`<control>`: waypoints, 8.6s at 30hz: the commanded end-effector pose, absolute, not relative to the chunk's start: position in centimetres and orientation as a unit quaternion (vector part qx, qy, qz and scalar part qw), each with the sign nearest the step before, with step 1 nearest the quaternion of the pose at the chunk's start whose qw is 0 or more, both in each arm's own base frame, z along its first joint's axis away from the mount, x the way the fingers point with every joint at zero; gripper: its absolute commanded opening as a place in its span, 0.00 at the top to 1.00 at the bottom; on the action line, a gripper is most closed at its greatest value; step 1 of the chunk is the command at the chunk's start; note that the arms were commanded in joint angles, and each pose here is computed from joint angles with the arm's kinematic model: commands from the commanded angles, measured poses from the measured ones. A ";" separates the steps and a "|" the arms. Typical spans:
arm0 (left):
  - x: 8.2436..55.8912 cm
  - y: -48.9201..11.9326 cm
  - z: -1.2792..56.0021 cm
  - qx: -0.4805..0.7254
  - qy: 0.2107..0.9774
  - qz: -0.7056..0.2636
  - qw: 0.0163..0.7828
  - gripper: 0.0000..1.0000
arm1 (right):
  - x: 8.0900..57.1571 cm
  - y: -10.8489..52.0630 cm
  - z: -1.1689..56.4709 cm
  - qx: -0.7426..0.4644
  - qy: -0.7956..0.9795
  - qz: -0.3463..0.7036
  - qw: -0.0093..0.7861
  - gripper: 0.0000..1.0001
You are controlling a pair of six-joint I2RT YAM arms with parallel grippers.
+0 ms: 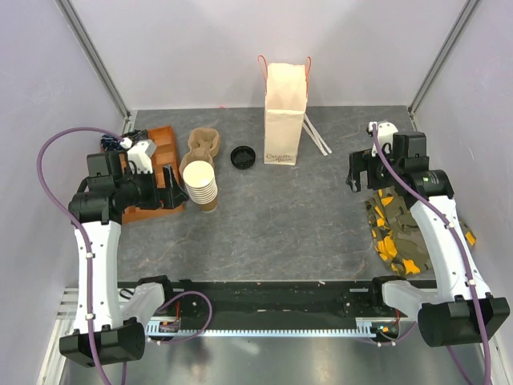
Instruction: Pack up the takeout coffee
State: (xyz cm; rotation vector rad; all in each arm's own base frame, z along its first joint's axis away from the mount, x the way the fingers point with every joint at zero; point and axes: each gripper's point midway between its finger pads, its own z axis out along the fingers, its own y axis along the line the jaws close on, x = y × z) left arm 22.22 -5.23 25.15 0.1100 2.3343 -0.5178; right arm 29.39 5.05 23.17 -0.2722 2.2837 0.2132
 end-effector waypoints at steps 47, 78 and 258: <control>33.2 -6.6 23.3 0.128 0.946 -0.125 0.270 0.57 | 29.1 7.1 22.3 -0.156 0.904 0.138 0.374 0.02; 33.5 -6.4 22.6 0.122 0.952 -0.105 0.259 0.85 | 29.1 7.3 22.0 -0.157 0.901 0.144 0.379 0.02; 47.6 -22.1 6.4 0.716 0.605 -0.109 0.331 0.94 | 29.8 6.6 20.2 -0.145 0.916 0.127 0.352 0.02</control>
